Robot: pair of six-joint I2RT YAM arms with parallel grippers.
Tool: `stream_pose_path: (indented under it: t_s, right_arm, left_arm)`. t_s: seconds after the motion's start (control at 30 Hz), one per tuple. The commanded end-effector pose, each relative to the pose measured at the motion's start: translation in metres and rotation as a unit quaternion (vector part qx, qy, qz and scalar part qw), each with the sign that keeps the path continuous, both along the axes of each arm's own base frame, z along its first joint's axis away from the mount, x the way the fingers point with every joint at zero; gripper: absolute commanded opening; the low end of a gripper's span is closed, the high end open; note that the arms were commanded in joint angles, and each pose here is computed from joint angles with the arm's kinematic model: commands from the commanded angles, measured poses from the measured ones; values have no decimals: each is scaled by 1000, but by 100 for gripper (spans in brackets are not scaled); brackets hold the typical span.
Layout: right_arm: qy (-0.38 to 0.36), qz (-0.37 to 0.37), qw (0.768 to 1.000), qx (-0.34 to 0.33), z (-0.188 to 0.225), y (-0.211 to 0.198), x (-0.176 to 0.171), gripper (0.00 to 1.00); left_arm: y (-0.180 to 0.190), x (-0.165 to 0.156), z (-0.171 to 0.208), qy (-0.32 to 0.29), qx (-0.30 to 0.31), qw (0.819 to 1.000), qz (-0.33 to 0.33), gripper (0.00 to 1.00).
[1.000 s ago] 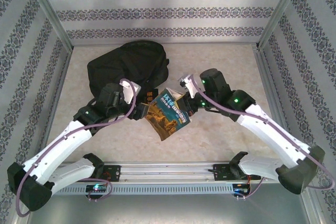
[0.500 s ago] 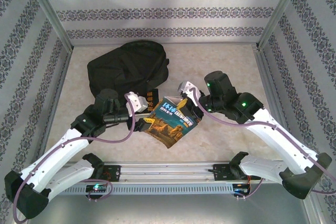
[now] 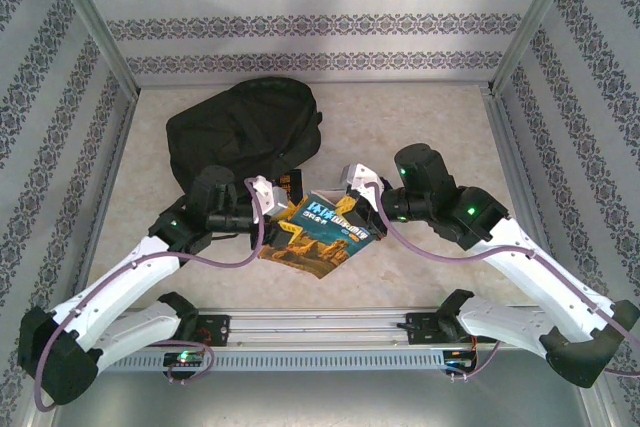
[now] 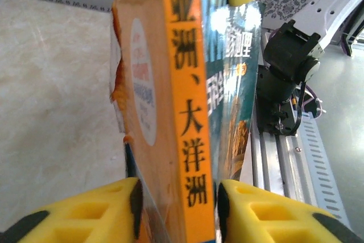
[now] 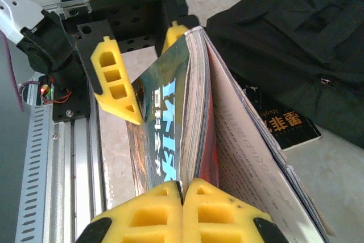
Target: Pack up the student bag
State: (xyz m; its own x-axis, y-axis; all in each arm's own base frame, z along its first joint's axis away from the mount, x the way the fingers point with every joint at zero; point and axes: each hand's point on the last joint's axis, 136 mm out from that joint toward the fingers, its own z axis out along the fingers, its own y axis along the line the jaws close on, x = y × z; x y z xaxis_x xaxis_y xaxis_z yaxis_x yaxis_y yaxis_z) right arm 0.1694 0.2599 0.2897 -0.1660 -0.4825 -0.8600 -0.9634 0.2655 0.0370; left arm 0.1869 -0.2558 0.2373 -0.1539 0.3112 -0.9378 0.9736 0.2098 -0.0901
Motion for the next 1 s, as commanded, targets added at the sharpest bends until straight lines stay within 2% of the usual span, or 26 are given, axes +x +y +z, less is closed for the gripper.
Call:
stream_pose_path:
  t_s: [0.0, 0.1, 0.13, 0.2, 0.3, 0.33, 0.37, 0.4, 0.43, 0.47, 0.57, 0.73, 0.97]
  right_arm:
    - [-49, 7, 998, 29, 21, 6, 3, 0]
    - [-62, -3, 998, 27, 21, 4, 7, 0]
    - [-66, -6, 997, 28, 22, 3, 7, 0]
    - [-75, -13, 996, 36, 26, 2, 9, 0]
    - [-87, -28, 995, 43, 28, 0, 13, 0]
    - [-94, -47, 994, 39, 27, -4, 19, 11]
    - [-101, -77, 991, 31, 25, -9, 28, 31]
    - [-108, -106, 988, 25, 23, -15, 36, 45]
    - [-116, -124, 985, 20, 20, -20, 41, 55]
    - [-122, -139, 983, 19, 17, -24, 44, 63]
    - [-126, -165, 977, 39, 15, -32, 44, 74]
    - [-121, -164, 974, 102, 16, -35, 31, 77]
    - [-140, -153, 960, 185, 16, -33, 22, 81]
  left_arm:
    - [-7, -4, 14, -25, -27, 999, -28, 32]
    - [-7, -4, 13, -30, -24, 999, -30, 23]
    - [-6, -4, 12, -31, -22, 999, -30, 17]
    - [-6, -4, 12, -39, -22, 999, -31, 0]
    - [-6, -2, 15, -57, -29, 998, -24, 0]
    - [-5, -1, 18, -67, -34, 997, -21, 0]
    - [-4, 0, 23, -80, -44, 996, -14, 0]
    - [-2, 1, 29, -97, -59, 994, -6, 0]
    - [0, 1, 34, -112, -74, 991, 0, 0]
    - [2, 1, 41, -129, -90, 987, 9, 0]
    - [10, 0, 58, -156, -127, 979, 30, 0]
    - [14, -8, 82, -165, -176, 970, 31, 0]
    - [17, -26, 109, -176, -206, 963, 4, 0]
